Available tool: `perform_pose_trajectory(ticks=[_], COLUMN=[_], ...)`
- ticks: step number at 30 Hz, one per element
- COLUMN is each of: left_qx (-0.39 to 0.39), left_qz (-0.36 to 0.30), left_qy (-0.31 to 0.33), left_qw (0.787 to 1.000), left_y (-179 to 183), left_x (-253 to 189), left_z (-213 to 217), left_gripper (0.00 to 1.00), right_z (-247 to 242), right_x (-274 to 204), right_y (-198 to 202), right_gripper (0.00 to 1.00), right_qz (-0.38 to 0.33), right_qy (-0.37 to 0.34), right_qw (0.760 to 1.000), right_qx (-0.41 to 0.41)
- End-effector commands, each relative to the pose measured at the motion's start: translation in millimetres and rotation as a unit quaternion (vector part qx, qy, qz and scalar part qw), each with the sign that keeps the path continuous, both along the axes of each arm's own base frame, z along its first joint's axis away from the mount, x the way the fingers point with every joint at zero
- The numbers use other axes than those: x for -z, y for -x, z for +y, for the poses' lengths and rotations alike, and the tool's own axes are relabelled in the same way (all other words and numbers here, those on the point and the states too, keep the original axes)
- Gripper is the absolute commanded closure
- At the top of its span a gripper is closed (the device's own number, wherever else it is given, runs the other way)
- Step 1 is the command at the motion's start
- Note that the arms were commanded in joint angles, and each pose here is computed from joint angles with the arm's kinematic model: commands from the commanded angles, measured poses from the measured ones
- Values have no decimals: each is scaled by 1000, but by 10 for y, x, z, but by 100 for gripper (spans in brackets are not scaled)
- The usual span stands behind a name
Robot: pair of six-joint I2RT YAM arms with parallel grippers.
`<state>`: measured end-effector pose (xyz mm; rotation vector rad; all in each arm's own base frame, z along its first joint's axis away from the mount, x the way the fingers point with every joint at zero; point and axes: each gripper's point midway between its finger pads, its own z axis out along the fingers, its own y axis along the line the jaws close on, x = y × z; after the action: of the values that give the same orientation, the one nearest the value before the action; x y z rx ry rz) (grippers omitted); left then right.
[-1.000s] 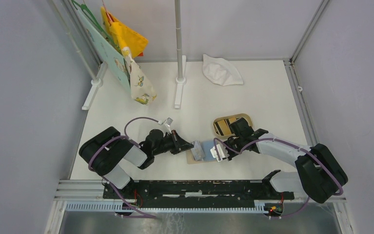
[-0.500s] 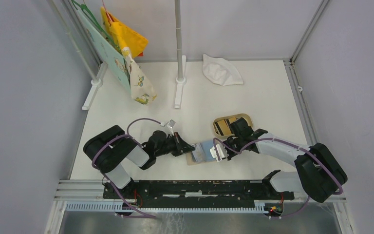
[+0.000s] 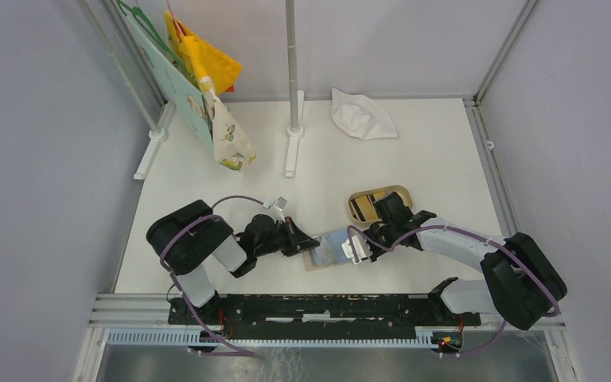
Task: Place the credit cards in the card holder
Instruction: Insert the credit card into the card holder.
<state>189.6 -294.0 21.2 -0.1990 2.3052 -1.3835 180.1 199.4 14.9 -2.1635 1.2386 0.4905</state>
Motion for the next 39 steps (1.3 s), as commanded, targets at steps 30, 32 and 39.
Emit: perform_pose_trajectory(ticks=[30, 32, 39], left_qx=[15, 16, 31], left_qz=[54, 54, 49], left_qy=[43, 42, 37], left_qw=[998, 997, 998], left_y=[11, 14, -4], left_x=[93, 95, 84], left_z=[-201, -205, -247], left_gripper=[98, 98, 98], right_z=[-64, -66, -67], right_x=[106, 109, 116], right_y=[41, 39, 27], right_gripper=[77, 77, 76], right_qz=[12, 11, 11], right_qy=[30, 31, 33], right_qw=[999, 999, 999], right_qx=[6, 7, 12])
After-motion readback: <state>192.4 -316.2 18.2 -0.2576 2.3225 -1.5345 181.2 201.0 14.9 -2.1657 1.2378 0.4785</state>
